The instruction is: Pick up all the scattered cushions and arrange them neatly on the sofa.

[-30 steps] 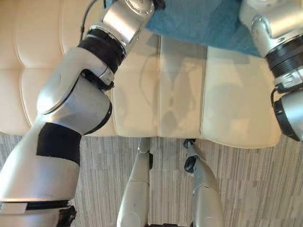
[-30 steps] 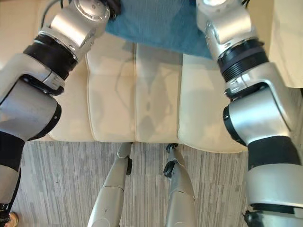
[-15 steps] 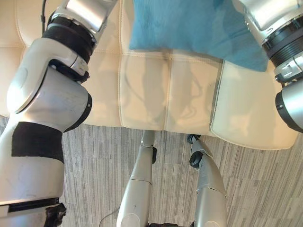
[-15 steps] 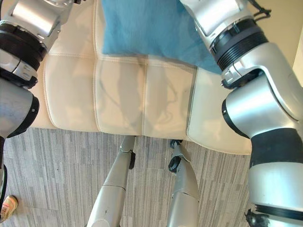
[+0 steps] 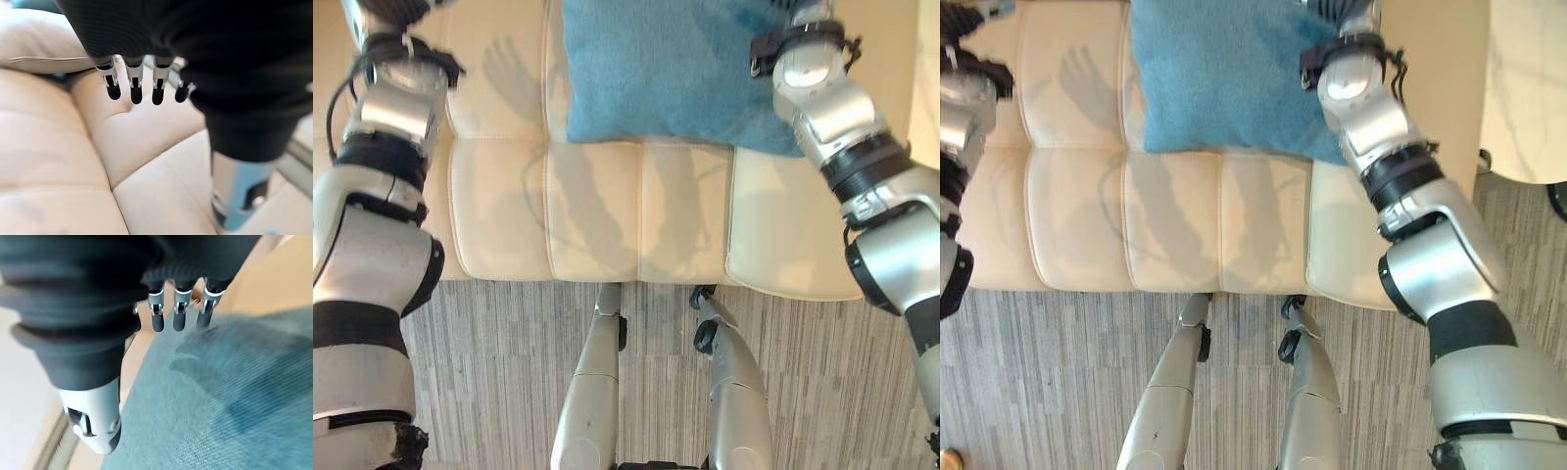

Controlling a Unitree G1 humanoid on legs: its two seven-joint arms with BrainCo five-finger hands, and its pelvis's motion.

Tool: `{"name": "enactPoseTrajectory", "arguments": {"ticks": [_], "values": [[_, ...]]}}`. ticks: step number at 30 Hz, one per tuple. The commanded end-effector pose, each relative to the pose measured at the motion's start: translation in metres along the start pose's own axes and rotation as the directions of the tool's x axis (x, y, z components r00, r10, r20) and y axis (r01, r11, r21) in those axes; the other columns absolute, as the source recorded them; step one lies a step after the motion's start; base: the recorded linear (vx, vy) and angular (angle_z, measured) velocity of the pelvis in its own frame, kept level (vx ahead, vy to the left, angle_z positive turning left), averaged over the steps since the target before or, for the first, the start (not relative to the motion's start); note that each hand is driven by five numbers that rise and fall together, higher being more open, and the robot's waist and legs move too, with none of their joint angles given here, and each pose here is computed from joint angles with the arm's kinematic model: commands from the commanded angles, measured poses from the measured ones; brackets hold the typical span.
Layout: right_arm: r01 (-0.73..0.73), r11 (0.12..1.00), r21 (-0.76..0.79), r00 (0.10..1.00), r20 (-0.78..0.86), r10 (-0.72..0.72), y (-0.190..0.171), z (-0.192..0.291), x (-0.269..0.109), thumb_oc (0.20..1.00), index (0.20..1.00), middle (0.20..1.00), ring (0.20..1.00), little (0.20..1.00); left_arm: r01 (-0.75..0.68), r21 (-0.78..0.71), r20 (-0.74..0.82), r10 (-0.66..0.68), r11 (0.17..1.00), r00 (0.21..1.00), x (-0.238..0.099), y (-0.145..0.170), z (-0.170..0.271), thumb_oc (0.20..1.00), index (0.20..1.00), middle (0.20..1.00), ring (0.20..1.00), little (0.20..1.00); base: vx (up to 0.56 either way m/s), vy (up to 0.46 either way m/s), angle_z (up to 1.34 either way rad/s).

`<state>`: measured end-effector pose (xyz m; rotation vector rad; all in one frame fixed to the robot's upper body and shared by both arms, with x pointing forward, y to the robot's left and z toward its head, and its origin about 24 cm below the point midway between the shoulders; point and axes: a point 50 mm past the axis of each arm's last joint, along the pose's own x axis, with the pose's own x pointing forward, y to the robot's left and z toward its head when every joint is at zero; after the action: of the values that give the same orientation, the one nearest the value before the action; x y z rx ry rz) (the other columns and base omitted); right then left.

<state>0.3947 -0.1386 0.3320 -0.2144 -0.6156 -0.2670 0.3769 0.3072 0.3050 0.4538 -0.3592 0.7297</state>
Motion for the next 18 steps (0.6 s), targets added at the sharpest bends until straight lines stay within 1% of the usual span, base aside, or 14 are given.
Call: {"name": "enactPoseTrajectory", "arguments": {"ticks": [1,2,3,4,5,6,7,8,10,13,14,15,16,18], "values": [[0.066,0.998,0.006,0.994,-0.089,-0.066,-0.026,-0.039,-0.014,1.0,1.0,1.0,1.0,1.0,-0.036,-0.016,-0.038,0.036,0.999,0.999,-0.008,0.018,-0.036,1.0,1.0,1.0,1.0,1.0,0.02,0.012,-0.07],[0.062,0.998,0.003,0.994,-0.093,-0.061,-0.025,-0.041,-0.016,1.0,1.0,1.0,1.0,1.0,-0.035,-0.013,-0.043,0.035,0.999,0.998,-0.01,0.018,-0.04,1.0,1.0,1.0,1.0,1.0,0.04,0.002,-0.03],[0.062,0.998,0.002,0.986,-0.156,-0.061,-0.029,-0.065,-0.031,1.0,1.0,1.0,1.0,1.0,-0.015,-0.036,-0.112,0.011,0.999,0.994,-0.026,0.016,-0.069,1.0,1.0,1.0,1.0,1.0,0.06,0.013,-0.04],[0.037,0.999,-0.015,0.964,-0.264,-0.039,-0.038,-0.101,-0.057,1.0,1.0,1.0,1.0,1.0,0.026,-0.071,-0.166,-0.037,0.997,0.985,-0.05,0.016,-0.101,1.0,1.0,1.0,1.0,1.0,0.07,0.018,-0.05],[0.011,0.999,-0.037,0.95,-0.312,-0.022,-0.042,-0.117,-0.072,1.0,1.0,1.0,1.0,1.0,0.03,-0.073,-0.236,-0.046,0.997,0.971,-0.067,0.018,-0.125,1.0,1.0,1.0,1.0,1.0,0.08,0.036,-0.07],[-0.017,0.998,-0.062,0.931,-0.364,-0.007,-0.047,-0.134,-0.087,1.0,1.0,1.0,1.0,1.0,0.055,-0.073,-0.271,-0.073,0.996,0.96,-0.082,0.018,-0.142,1.0,1.0,1.0,1.0,1.0,0.06,0.028,-0.11],[-0.054,0.997,-0.06,0.9,-0.436,0.022,-0.049,-0.155,-0.11,1.0,1.0,1.0,1.0,1.0,0.07,-0.106,-0.347,-0.103,0.992,0.932,-0.108,0.014,-0.166,1.0,1.0,1.0,1.0,1.0,0.06,0.037,-0.12],[-0.052,0.997,-0.064,0.885,-0.465,0.017,-0.054,-0.162,-0.118,1.0,1.0,1.0,1.0,1.0,0.071,-0.093,-0.371,-0.1,0.993,0.923,-0.115,0.019,-0.174,1.0,1.0,1.0,1.0,1.0,0.06,0.035,-0.11],[-0.181,0.979,-0.094,0.819,-0.566,0.097,-0.056,-0.189,-0.155,1.0,1.0,1.0,1.0,1.0,0.13,-0.126,-0.488,-0.175,0.984,0.855,-0.156,0.009,-0.206,1.0,1.0,1.0,1.0,1.0,0.04,0.033,-0.05],[-0.291,0.949,-0.117,0.705,-0.698,0.13,-0.063,-0.22,-0.202,1.0,1.0,1.0,1.0,1.0,0.213,-0.13,-0.621,-0.247,0.968,0.744,-0.206,0.006,-0.241,1.0,1.0,1.0,1.0,1.0,-0.01,0.059,-0.13],[-0.301,0.947,-0.116,0.669,-0.733,0.123,-0.066,-0.228,-0.218,1.0,1.0,1.0,1.0,1.0,0.239,-0.128,-0.651,-0.264,0.962,0.712,-0.223,0.007,-0.249,1.0,1.0,1.0,1.0,1.0,-0.01,0.053,-0.16],[-0.301,0.947,-0.116,0.669,-0.733,0.123,-0.066,-0.228,-0.218,1.0,1.0,1.0,1.0,1.0,0.239,-0.128,-0.651,-0.264,0.962,0.712,-0.223,0.007,-0.249,1.0,1.0,1.0,1.0,1.0,-0.05,0.082,-0.17],[-0.314,0.943,-0.111,0.589,-0.802,0.101,-0.073,-0.242,-0.248,1.0,1.0,1.0,1.0,1.0,0.282,-0.139,-0.714,-0.294,0.949,0.636,-0.252,0.006,-0.264,1.0,1.0,1.0,1.0,1.0,-0.06,0.087,-0.24],[-0.295,0.949,-0.109,0.506,-0.861,0.059,-0.084,-0.254,-0.278,1.0,1.0,1.0,1.0,1.0,0.316,-0.142,-0.771,-0.305,0.938,0.559,-0.282,0.009,-0.276,1.0,1.0,1.0,1.0,1.0,-0.05,0.097,-0.27]]}}
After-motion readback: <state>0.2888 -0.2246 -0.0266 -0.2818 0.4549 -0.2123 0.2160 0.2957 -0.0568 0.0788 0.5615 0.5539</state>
